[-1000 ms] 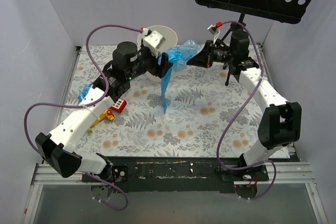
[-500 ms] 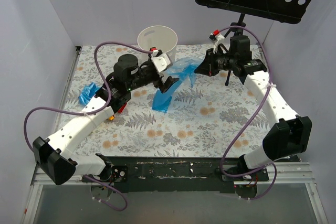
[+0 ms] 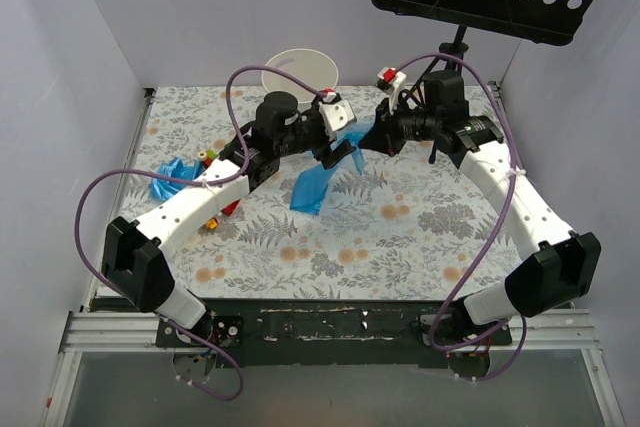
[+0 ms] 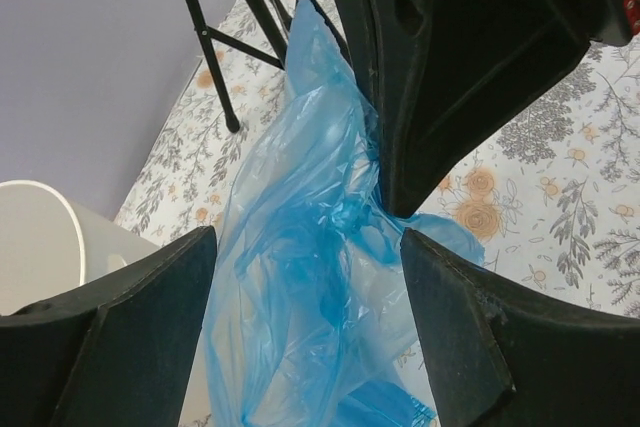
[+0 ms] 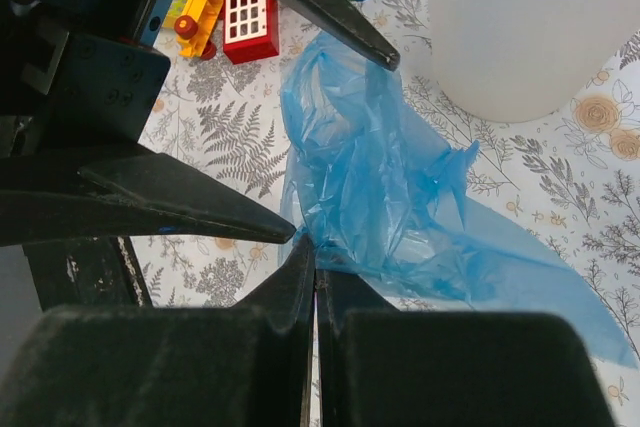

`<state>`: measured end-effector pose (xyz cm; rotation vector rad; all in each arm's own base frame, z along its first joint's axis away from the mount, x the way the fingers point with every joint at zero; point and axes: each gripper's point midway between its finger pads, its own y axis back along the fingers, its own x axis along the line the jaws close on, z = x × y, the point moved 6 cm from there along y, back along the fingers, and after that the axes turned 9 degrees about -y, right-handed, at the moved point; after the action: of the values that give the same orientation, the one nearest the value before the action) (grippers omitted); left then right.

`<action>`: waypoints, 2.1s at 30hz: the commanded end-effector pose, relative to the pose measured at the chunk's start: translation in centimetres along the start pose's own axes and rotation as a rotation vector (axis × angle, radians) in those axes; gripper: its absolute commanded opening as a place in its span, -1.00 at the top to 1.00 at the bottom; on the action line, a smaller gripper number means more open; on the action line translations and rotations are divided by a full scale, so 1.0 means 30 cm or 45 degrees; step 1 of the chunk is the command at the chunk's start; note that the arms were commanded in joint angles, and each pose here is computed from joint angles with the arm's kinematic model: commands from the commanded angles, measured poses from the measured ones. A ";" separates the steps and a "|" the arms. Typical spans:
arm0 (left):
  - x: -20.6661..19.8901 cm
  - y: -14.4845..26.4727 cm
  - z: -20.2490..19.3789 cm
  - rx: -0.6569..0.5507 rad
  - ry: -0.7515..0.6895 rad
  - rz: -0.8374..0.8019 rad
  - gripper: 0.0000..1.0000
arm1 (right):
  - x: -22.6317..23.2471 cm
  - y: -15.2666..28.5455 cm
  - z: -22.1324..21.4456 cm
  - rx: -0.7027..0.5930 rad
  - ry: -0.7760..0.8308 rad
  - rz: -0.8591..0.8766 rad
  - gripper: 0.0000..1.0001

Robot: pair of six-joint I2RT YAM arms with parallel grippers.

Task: Put the trash bags into the trash bin
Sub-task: Unfold the trash bag at the center of the board.

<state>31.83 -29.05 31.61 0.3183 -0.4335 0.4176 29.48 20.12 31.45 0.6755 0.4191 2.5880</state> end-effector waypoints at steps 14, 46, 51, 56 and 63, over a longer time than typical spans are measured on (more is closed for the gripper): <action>0.027 0.130 0.139 -0.049 -0.146 -0.246 -0.65 | 0.094 0.058 0.035 0.000 0.467 0.056 0.97; 0.009 0.148 -0.012 0.173 -0.261 -0.188 1.00 | 0.025 0.045 0.004 0.050 0.410 -0.210 0.97; 0.046 0.183 -0.023 0.257 -0.261 -0.038 1.00 | -0.042 0.040 -0.011 0.049 0.282 -0.390 0.97; 0.076 0.199 -0.035 0.315 -0.203 0.104 1.00 | -0.094 0.038 -0.017 0.061 0.224 -0.523 0.97; 0.130 0.229 -0.048 0.385 -0.196 0.320 1.00 | -0.177 0.073 -0.042 0.083 0.136 -0.733 0.97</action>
<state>32.33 -23.06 30.90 0.6302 -0.5264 0.5379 31.00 17.00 29.30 0.3618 0.6685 2.2156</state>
